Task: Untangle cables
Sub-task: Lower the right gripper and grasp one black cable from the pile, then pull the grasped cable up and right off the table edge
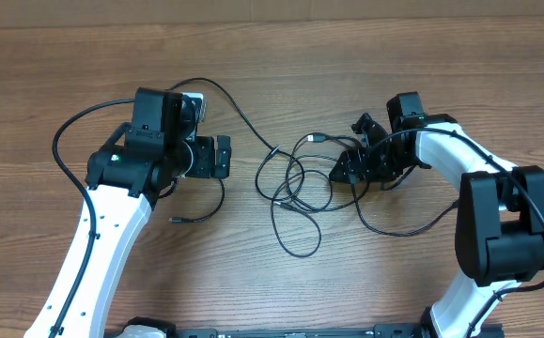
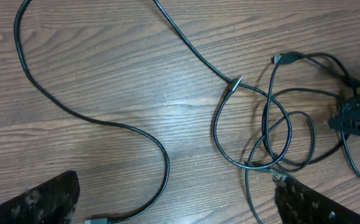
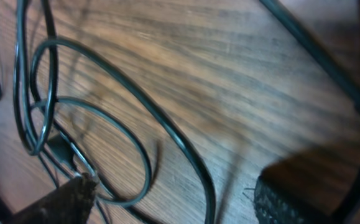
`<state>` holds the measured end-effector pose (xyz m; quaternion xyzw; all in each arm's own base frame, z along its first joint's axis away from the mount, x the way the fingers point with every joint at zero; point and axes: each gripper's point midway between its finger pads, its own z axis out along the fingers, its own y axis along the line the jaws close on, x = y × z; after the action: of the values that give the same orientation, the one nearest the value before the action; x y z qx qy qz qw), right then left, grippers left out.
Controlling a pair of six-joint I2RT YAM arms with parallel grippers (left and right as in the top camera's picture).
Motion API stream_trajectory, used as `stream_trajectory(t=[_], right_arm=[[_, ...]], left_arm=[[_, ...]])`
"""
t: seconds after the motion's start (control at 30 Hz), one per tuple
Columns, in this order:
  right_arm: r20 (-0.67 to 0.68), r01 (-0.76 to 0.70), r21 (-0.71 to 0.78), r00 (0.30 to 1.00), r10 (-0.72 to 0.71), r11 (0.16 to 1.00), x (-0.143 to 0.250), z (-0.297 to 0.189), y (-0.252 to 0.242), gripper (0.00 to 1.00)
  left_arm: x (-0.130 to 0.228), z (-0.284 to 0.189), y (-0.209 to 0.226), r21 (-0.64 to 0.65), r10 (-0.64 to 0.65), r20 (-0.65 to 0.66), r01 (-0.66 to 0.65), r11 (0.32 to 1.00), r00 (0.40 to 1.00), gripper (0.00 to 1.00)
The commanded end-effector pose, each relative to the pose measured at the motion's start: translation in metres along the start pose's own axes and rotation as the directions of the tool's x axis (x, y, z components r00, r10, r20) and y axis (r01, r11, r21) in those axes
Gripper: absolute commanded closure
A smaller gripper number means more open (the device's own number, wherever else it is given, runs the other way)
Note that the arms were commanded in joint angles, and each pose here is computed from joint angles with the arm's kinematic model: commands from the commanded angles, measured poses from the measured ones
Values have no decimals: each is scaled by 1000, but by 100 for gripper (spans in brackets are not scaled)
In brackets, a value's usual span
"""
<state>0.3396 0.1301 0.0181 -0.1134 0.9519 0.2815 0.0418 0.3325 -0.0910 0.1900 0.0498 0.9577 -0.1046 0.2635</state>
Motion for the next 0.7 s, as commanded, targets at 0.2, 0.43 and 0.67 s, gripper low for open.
stream_trajectory(t=[0.2, 0.43, 0.67], right_arm=[[13, -39, 8, 999, 39, 999, -1, 8, -4, 77], [-27, -53, 32, 998, 54, 998, -8, -19, 4, 96], [95, 77, 61, 992, -82, 995, -60, -141, 76, 96]], left_arm=[[7, 1, 1, 4, -4, -35, 5, 1000, 999, 0], [-1, 1, 1, 1, 0, -3, 0, 1000, 1000, 0], [2, 1, 1, -1, -2, -18, 2, 1000, 1000, 0]])
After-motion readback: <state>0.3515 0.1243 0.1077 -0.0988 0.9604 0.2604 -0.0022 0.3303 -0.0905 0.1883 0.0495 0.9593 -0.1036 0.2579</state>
